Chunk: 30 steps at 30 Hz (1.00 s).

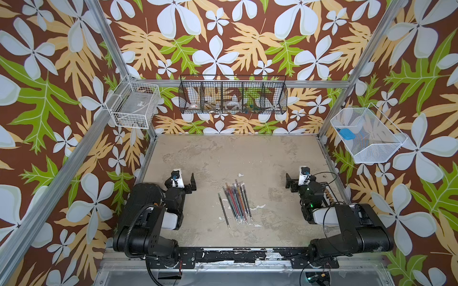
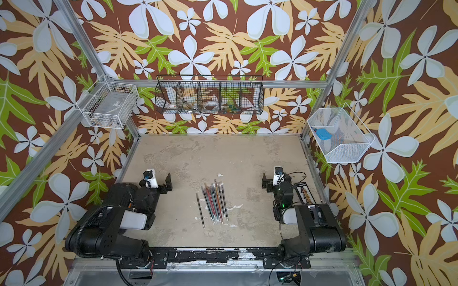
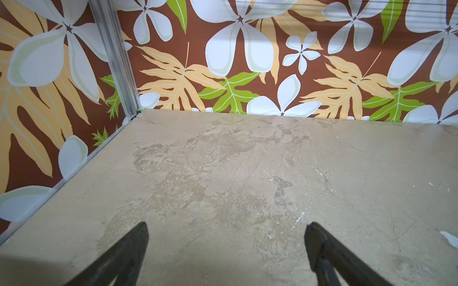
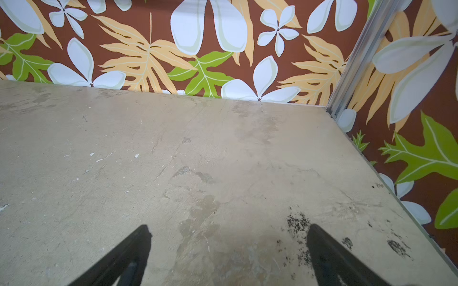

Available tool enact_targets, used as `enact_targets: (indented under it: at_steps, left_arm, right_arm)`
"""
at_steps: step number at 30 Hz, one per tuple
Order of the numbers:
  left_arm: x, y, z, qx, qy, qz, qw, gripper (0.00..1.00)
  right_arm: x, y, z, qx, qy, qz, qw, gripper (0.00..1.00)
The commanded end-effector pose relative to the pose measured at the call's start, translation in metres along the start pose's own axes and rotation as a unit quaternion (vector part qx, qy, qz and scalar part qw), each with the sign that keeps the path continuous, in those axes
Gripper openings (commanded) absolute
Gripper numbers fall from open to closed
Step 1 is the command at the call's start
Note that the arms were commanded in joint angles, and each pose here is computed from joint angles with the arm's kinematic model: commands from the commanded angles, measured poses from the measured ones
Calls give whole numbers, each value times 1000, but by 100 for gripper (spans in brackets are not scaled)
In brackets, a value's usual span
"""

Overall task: Remove the protective cover of the pencils
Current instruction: Pick up the pencil from the center of the board.

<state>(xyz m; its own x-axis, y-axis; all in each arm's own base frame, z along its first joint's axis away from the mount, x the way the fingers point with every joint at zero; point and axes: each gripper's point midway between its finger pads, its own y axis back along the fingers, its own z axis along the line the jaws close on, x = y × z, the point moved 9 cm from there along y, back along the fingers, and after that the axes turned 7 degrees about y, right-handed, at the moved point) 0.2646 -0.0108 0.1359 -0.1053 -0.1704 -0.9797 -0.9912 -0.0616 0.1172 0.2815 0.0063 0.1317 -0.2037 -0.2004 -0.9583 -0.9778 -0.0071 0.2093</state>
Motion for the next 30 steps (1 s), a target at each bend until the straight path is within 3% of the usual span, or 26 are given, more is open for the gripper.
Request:
enact_targets:
  at_steps: [1, 22, 25, 26, 28, 30]
  left_arm:
    - [-6, 0, -1, 8, -2, -18, 1000, 100]
    - [-7, -1, -2, 8, 0, -17, 1000, 100]
    - [-31, -20, -15, 32, -18, 33, 999, 100]
    - [-46, -27, -23, 44, -18, 42, 998, 100]
    - [-81, -30, -41, 77, -5, 18, 997, 100]
    - [-114, -21, -58, 102, 10, -42, 994, 100]
  right_arm:
    - [-6, 1, -1, 5, -2, -18, 1000, 100]
    - [-7, 1, -6, 19, -13, -21, 1000, 100]
    - [-45, -13, 0, 63, -3, 40, 997, 100]
    - [-65, -17, -3, 68, -49, 47, 995, 100]
    - [-100, -23, -7, 60, -147, 86, 984, 100]
    - [-116, -29, 0, 2, -189, 101, 977, 100]
